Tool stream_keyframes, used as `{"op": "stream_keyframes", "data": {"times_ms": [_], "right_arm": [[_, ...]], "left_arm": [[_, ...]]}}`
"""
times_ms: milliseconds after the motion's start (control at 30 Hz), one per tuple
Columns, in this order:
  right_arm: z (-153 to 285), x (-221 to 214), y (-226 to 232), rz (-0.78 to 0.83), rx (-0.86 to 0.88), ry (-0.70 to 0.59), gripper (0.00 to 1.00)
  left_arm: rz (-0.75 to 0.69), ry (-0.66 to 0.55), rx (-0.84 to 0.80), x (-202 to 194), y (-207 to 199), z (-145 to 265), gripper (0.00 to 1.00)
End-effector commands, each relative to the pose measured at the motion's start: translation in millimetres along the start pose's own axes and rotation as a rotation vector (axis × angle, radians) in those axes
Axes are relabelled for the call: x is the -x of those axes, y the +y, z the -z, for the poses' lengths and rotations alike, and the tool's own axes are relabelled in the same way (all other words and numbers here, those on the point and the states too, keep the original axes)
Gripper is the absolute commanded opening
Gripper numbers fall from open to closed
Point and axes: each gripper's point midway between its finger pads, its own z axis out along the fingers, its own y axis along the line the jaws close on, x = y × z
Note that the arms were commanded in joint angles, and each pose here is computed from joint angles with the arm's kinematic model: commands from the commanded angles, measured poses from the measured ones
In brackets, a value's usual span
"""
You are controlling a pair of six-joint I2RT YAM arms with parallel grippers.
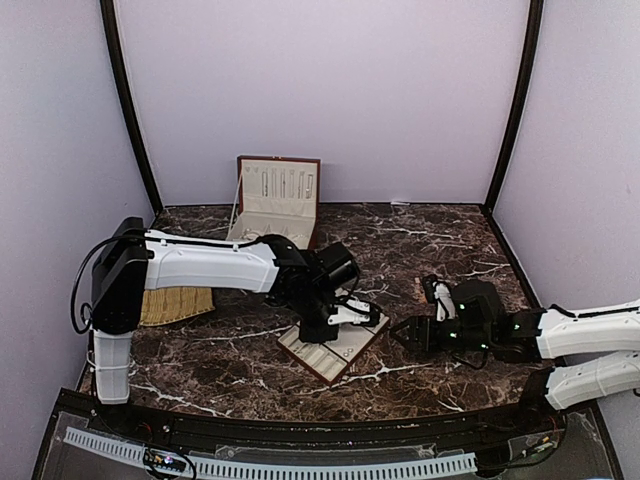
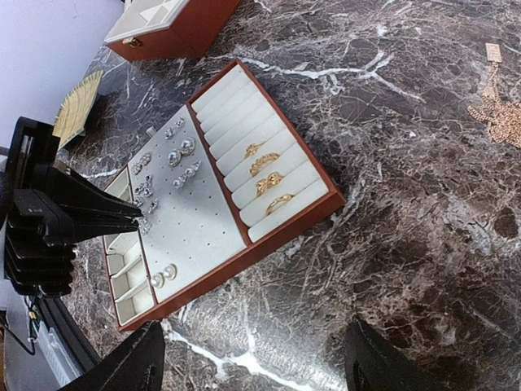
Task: Organize the mixed jewelry
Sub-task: Insert the earring into the earring holder.
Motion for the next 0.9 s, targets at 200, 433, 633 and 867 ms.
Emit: {"op": "stream_keyframes", "data": {"times_ms": [200, 433, 633, 867], "right_arm": [[0.4, 8.5, 3.9, -0.024, 0.032, -0.037, 0.77], [-0.5, 7.5, 3.1, -0.028, 0.032, -0.034, 0.76], [-1.8, 6.6, 2.4, -0.028, 0.029, -0.031, 0.76], [-2.8, 3.6, 4.8, -0.029, 0.046, -0.016, 0.76]], "left_arm": [[-0.022, 0.024, 0.030, 0.0, 6.1, 4.5, 0.00], [-0.023, 0.029, 0.029, 0.0, 6.5, 0.7, 0.00], [-0.023, 0.027, 0.026, 1.6, 6.9, -0.7, 0.00], [-0.021, 0.038, 0.023, -0.4, 6.5, -3.5, 0.00]]}}
